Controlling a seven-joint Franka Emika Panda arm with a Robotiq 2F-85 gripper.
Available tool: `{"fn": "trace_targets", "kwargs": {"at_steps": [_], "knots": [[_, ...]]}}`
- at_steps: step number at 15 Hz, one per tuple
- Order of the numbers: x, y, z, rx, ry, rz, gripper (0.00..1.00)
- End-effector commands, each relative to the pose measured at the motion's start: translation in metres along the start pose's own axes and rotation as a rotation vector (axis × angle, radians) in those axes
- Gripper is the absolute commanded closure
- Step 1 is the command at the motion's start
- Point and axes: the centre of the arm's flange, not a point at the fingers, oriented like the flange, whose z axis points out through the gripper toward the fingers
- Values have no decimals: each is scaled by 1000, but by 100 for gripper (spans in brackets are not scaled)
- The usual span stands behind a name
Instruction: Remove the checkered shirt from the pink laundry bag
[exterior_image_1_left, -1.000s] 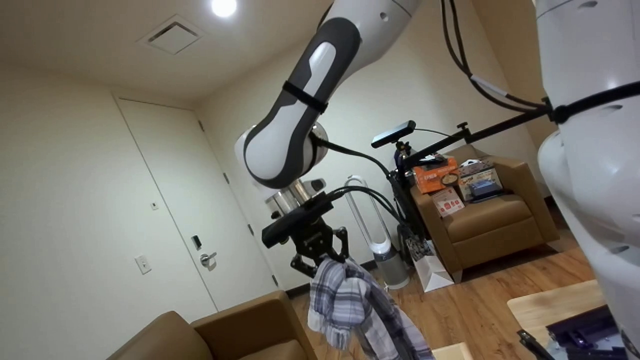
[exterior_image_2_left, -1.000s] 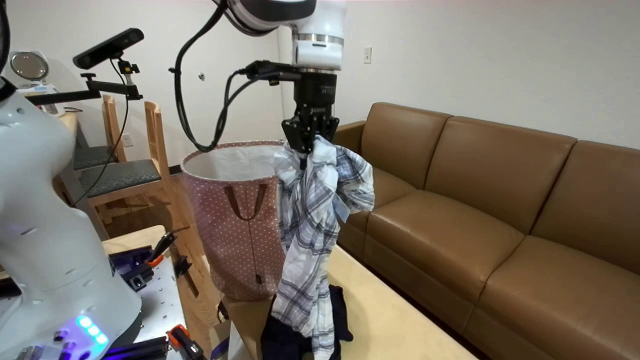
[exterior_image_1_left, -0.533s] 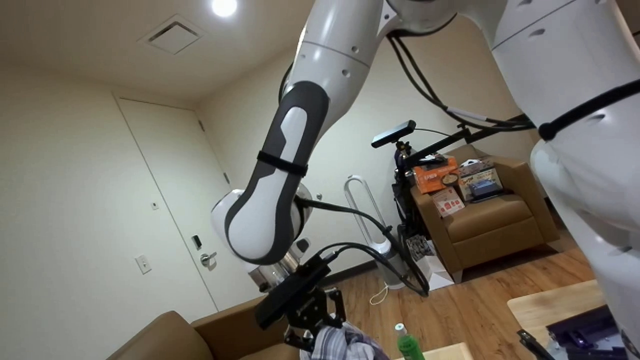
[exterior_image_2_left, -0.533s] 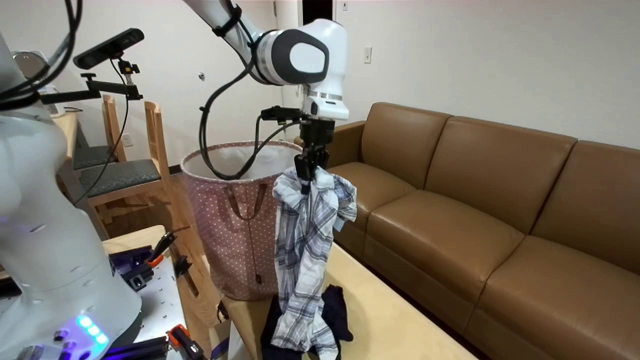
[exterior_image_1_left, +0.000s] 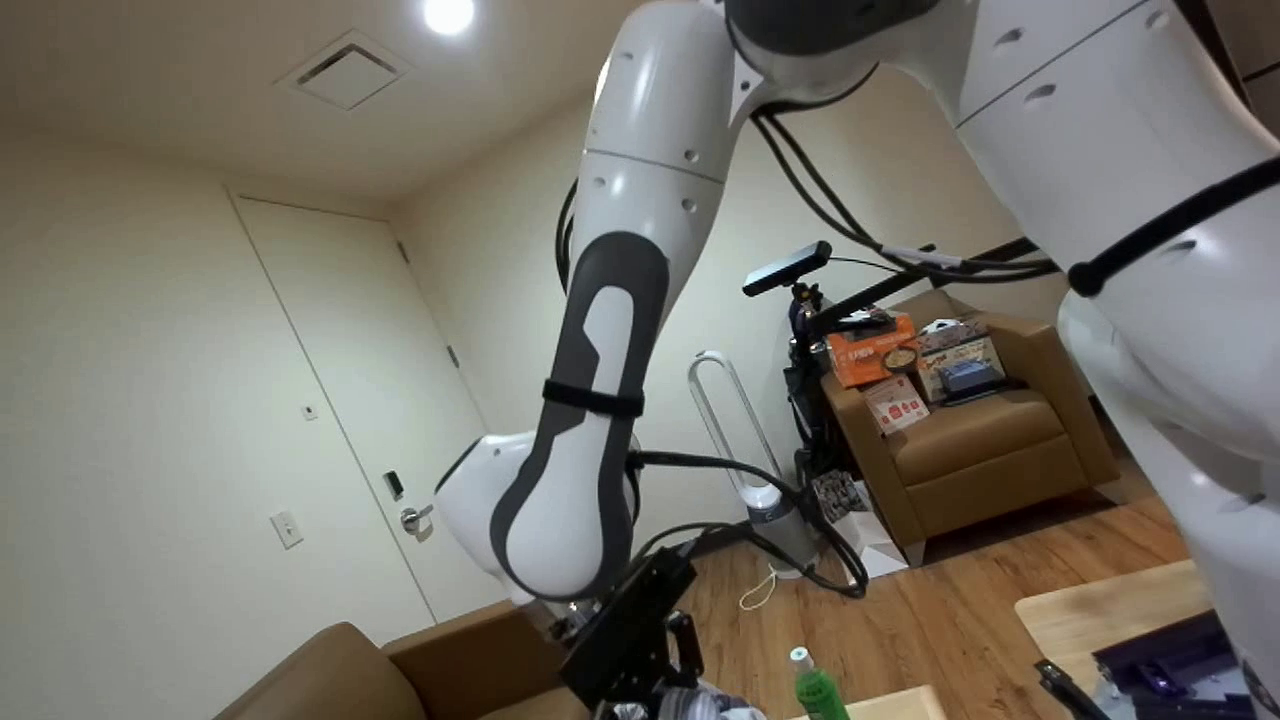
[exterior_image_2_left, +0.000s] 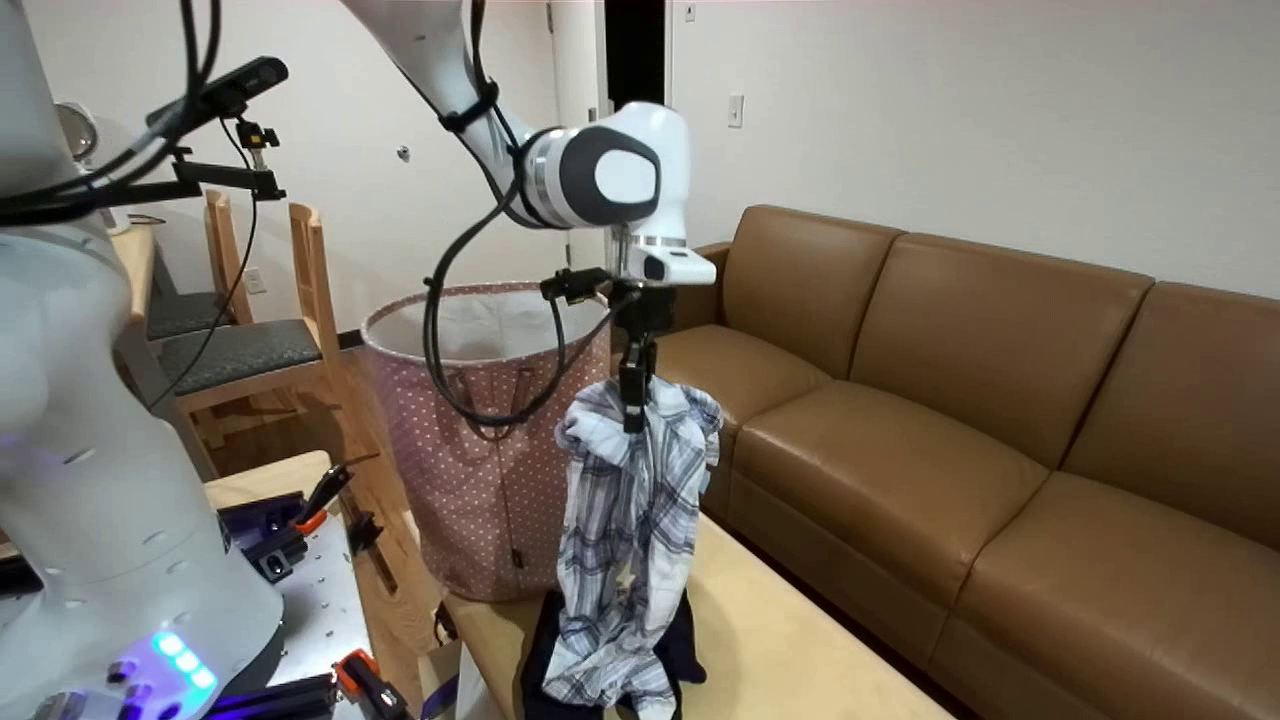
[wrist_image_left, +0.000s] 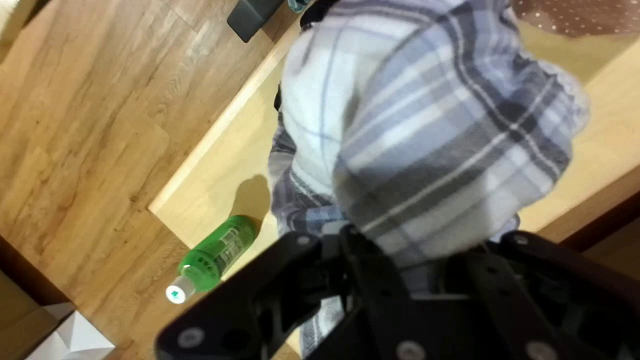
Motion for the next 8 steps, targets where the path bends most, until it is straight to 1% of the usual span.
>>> {"fn": "trace_targets", "kwargs": {"at_steps": [1,3,4,5,6,7,8], "knots": [[1,-3,13,-6,-11,-9,75],[3,-3,16,-11,-14,-6,75],[4,-3,13,-6,-9,-5,89],[3,-3,12,10,8,-48,89],[3,-11,24,23,31,-112,89],[3,-19,36,34,29,-172,89],[3,-32,56,28,15,-217,89]]}}
